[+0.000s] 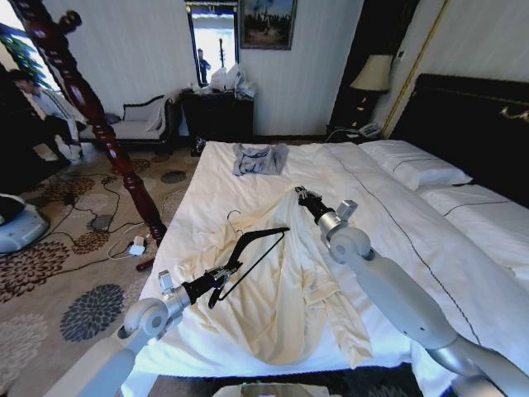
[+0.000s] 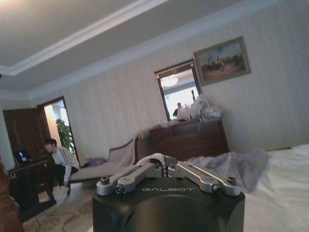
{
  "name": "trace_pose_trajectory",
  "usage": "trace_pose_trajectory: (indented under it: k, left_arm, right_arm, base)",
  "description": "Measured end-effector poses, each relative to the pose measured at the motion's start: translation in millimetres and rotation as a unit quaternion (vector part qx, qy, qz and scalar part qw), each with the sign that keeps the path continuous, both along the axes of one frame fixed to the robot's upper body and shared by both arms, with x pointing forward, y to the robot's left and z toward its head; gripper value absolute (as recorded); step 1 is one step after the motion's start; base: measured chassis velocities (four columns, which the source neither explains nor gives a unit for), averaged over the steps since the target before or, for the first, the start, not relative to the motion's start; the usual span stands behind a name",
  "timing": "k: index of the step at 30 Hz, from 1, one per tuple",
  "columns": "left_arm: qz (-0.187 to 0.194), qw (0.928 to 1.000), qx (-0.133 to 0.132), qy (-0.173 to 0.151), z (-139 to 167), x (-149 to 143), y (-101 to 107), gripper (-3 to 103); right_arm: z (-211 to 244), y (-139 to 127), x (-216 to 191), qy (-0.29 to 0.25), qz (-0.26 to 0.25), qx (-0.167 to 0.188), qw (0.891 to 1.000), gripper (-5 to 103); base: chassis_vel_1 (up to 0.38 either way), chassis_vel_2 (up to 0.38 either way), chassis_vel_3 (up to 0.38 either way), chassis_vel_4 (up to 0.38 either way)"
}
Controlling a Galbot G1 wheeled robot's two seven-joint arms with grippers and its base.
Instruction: Pick up the clothes from the bed and hang them on the clothes hanger.
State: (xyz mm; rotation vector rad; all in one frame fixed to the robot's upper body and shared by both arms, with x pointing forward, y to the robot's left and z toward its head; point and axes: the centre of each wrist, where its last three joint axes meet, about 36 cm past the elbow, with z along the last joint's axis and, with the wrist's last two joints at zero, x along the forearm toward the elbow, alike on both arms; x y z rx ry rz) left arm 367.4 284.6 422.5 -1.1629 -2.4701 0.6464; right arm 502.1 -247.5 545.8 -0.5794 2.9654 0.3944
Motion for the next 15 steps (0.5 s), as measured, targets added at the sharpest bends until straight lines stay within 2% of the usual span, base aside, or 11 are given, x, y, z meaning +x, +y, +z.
trace_pose_trajectory:
  k: [8,15]
  left_arm:
    - [-0.001,1.0,-0.003,0.001,-4.8,-2.2,-5.9,17]
    - [0.005,0.9996,-0.027,-0.008,-7.8,5.7,-21.2,17]
  right_arm:
    - [15.4,0.6,-3.1,-0.029,0.002,0.015,0.999,1]
    - [26.3,12.9,-13.4,-0.079,0.04,0.042,0.995,1]
  base:
    - [0.0,0.0,0.0,0.0]
    - [0.0,0.0,0.0,0.0]
